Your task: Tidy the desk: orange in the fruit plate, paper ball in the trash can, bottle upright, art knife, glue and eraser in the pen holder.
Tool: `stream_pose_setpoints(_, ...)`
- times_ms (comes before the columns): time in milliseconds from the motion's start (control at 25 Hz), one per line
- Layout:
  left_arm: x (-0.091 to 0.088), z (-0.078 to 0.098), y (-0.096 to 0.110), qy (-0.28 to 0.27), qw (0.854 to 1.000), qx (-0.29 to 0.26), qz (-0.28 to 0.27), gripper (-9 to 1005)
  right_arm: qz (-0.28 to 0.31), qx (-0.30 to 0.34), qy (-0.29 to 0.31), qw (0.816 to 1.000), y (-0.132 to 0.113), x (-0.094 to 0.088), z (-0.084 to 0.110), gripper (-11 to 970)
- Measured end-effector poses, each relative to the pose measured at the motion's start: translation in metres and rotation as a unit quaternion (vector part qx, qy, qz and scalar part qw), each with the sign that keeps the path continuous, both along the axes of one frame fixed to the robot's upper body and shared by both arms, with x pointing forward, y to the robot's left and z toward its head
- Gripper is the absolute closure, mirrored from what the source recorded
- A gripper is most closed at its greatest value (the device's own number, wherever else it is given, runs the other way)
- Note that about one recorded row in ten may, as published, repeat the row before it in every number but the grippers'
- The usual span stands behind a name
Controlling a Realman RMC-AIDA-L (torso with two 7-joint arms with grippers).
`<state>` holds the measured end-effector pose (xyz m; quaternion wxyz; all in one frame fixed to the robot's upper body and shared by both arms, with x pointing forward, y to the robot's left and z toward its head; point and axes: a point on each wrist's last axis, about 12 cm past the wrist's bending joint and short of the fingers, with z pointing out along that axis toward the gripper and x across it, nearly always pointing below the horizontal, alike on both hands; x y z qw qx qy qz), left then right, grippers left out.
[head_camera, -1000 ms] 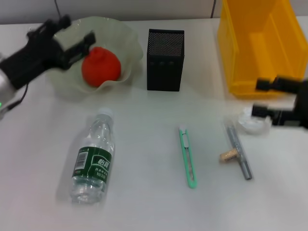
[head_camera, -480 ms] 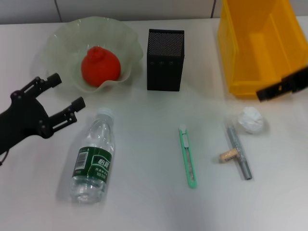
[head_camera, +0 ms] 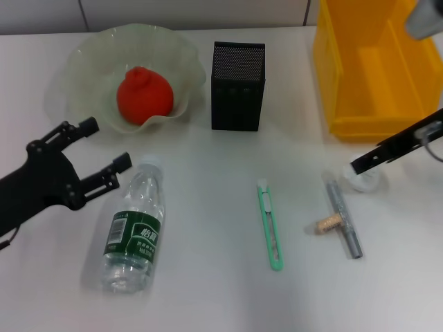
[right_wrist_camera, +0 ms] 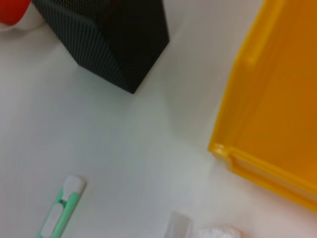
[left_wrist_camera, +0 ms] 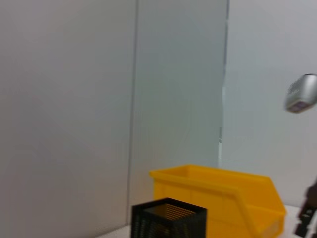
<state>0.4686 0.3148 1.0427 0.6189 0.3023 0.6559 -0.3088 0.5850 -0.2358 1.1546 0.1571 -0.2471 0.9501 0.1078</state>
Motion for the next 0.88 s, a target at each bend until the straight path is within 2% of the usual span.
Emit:
stream_pose_setpoints(200, -0.003, -0.003, -0.009, 0.009, 0.999, 0.011, -0.038, 161, 0.012, -0.009, 0.008, 1.000, 0.012, 0.009, -0.017, 146)
stream_pose_setpoints(400, -0.003, -0.003, -0.010, 0.010, 0.999, 0.016, -0.046, 161, 0.020, -0.014, 0.025, 0.999, 0.016, 0.013, -0.024, 151)
stream_pose_setpoints(520, -0.001, -0.003, -0.011, 0.011, 0.999, 0.018, -0.046, 161, 0.020, -0.015, 0.025, 0.999, 0.015, 0.013, -0.024, 308)
stream_pose_setpoints(560, -0.001, -0.003, -0.011, 0.011, 0.999, 0.018, -0.046, 161, 0.020, -0.015, 0.025, 0.999, 0.015, 0.013, -0.024, 322)
stream_pose_setpoints(720, 0.000, -0.004, -0.011, 0.008, 0.999, 0.023, -0.045, 162, 0.019, -0.011, 0.009, 1.000, 0.012, 0.013, -0.014, 380)
stream_pose_setpoints(760, 0.000, -0.004, -0.012, 0.006, 0.999, 0.023, -0.047, 162, 0.019, -0.009, 0.002, 1.000, 0.010, 0.011, -0.007, 394)
stream_pose_setpoints(800, 0.000, -0.004, -0.012, 0.006, 0.999, 0.023, -0.047, 162, 0.013, -0.003, -0.023, 1.000, 0.005, 0.009, 0.012, 408)
stream_pose_setpoints(840, 0.000, -0.004, -0.012, 0.006, 0.999, 0.023, -0.047, 162, 0.013, -0.003, -0.023, 1.000, 0.005, 0.009, 0.012, 423)
stream_pose_setpoints(880, -0.001, -0.004, -0.012, 0.005, 0.998, 0.023, -0.050, 162, 0.006, 0.002, -0.041, 0.999, 0.000, 0.007, 0.023, 437)
